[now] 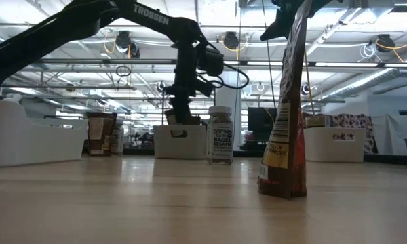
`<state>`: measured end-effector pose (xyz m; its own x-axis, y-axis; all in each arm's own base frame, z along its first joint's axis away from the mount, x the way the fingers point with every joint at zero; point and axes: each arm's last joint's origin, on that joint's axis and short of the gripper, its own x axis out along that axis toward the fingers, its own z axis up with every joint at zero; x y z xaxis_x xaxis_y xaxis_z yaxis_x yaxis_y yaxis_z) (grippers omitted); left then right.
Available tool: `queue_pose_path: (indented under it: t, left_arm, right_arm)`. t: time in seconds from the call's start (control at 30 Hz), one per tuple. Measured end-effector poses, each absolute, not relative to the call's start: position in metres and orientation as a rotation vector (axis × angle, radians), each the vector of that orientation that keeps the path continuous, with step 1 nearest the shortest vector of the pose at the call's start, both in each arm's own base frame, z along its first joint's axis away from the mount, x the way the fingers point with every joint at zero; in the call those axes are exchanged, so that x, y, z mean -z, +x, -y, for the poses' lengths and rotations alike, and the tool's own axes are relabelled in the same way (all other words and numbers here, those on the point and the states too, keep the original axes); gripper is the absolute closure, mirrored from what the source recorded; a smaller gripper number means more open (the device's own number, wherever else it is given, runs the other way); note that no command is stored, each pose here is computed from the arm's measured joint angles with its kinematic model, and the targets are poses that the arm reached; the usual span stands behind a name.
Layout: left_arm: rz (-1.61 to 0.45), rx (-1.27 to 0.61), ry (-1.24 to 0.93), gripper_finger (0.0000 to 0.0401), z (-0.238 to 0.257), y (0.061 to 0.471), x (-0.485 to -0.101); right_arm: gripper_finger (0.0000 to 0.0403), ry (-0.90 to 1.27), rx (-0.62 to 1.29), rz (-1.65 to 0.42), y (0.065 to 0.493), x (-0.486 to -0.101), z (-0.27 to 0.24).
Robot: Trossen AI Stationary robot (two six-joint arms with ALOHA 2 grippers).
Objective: Sort spices by type
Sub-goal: Adjust the orange spice pack
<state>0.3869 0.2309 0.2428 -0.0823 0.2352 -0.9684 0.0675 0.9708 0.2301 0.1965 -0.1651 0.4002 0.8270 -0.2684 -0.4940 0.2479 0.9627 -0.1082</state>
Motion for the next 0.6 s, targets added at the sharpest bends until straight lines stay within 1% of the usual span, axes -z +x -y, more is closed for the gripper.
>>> queue_pose_path:
  t: [0.3,0.47,0.6]
  left_arm:
    - [-1.688,-0.057,0.277,0.0401,-0.2290,0.3840,-0.2426]
    - [-1.674,-0.011,0.277,0.0401,-0.2282,0.3844,-0.2424]
    - [-1.670,-0.010,0.274,0.0386,-0.2280,0.3847,-0.2425]
  right_arm:
    - [0.0403,-0.023,0.269,-0.554,0.1954,-0.3979,0.1641]
    - [0.0403,-0.017,0.268,-0.560,0.1951,-0.3973,0.1639]
    - [0.0403,-0.018,0.268,-0.560,0.1951,-0.3973,0.1639]
